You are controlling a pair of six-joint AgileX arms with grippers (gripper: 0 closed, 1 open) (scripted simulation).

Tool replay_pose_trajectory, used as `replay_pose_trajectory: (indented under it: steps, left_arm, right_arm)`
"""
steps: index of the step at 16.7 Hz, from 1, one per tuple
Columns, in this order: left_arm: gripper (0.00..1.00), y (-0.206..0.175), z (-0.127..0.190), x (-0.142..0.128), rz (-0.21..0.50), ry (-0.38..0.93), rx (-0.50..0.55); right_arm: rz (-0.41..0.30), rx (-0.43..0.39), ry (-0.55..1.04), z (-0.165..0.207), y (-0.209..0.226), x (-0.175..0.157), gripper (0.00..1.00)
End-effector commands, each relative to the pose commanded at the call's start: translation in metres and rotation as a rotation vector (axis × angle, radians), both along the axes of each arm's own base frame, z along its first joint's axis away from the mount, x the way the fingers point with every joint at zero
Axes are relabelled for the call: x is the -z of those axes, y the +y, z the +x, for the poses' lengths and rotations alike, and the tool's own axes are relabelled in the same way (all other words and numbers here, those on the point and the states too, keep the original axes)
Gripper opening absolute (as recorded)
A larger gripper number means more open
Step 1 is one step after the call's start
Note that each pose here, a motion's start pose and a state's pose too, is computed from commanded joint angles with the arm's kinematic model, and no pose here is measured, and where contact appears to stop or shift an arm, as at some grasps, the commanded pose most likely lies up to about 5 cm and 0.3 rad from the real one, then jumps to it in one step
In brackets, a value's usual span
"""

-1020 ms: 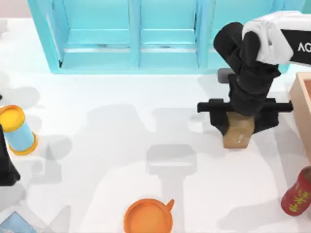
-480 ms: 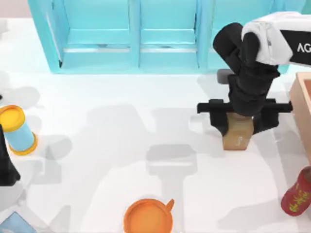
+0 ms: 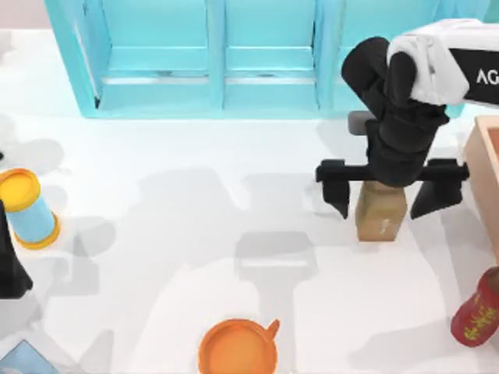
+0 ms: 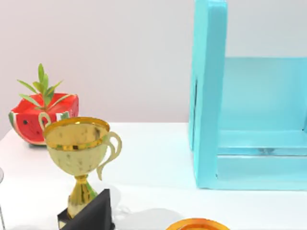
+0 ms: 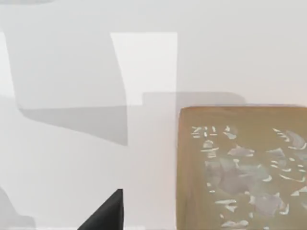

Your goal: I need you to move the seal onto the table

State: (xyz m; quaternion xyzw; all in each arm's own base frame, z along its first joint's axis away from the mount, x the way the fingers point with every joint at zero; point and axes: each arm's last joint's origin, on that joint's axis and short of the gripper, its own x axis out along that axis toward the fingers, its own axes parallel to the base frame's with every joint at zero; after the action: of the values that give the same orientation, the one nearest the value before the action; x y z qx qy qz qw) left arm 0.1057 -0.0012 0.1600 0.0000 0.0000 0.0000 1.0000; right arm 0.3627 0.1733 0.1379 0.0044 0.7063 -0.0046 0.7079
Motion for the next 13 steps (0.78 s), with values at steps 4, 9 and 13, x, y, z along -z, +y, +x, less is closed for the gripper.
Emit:
replay_pose_trajectory:
  steps: [4,9,13]
  left_arm:
    - [1.0,0.0,0.0,0.0,0.0,0.0,0.0]
    - [1.0,0.0,0.0,0.0,0.0,0.0,0.0]
    - [1.0,0.0,0.0,0.0,0.0,0.0,0.0]
  right_arm:
    - [0.0,0.0,0.0,0.0,0.0,0.0,1.0]
    - [-0.001,0.003,0.003,0.005,0.002,-0.016,1.0]
    - [-0.005,0.0,0.01,0.011,0.006,-0.074,1.0]
